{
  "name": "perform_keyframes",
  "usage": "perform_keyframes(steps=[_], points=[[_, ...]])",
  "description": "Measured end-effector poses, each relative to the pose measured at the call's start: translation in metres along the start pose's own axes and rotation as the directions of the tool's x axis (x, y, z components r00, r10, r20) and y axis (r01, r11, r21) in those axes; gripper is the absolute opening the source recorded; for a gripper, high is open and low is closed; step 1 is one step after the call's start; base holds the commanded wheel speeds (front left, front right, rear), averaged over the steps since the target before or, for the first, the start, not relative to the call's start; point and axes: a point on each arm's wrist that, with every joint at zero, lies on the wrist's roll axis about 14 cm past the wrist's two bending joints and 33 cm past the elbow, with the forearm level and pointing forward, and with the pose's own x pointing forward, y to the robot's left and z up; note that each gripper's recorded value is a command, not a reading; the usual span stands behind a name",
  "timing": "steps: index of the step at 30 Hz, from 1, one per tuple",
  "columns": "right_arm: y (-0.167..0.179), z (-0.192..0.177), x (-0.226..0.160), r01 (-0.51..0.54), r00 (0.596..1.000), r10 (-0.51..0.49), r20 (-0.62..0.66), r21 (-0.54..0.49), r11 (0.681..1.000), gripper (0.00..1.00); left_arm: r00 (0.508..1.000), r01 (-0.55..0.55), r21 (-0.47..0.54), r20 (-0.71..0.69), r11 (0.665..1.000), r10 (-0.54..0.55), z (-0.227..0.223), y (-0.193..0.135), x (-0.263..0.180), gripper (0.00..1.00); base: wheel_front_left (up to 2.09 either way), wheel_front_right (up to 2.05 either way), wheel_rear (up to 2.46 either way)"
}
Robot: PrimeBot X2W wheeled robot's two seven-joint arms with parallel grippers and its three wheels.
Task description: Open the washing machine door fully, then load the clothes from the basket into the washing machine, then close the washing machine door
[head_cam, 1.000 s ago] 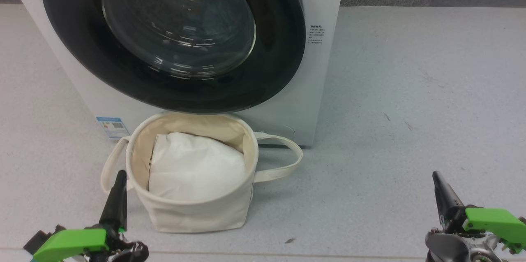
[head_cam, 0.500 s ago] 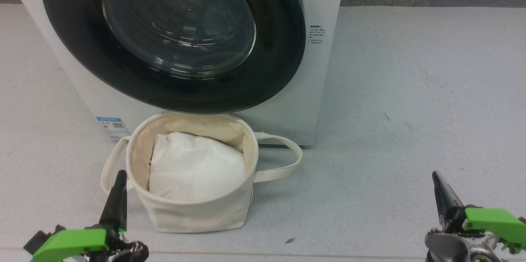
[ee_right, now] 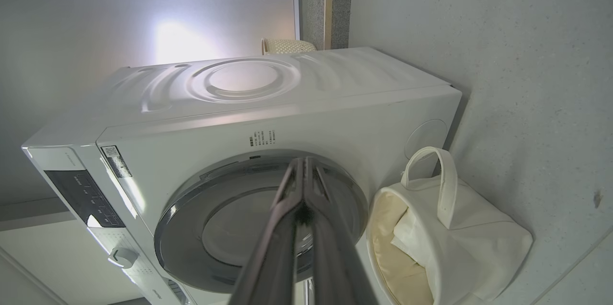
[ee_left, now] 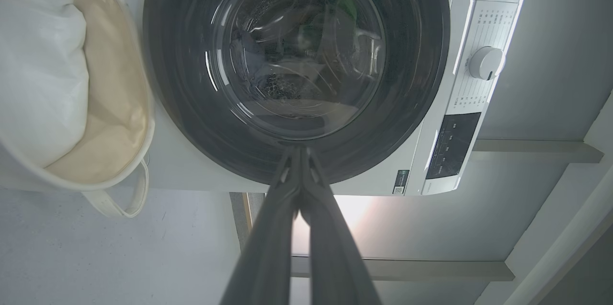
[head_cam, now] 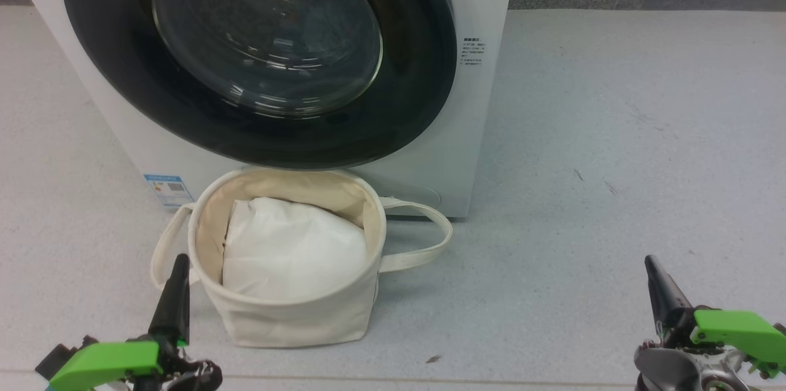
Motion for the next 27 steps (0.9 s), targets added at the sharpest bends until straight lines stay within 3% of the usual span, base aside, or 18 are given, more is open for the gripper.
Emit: perform_keyframes(steps=[27], points=[[0.0003, 0.0001, 0.0001, 0.001, 1.0, -0.001, 0.003, 0.0, 1.0, 0.0, 1.0, 0.0, 0.0, 0.0, 1.0, 0.0, 0.0001, 0.0, 0.0, 0.0, 0.0, 0.0, 0.0]])
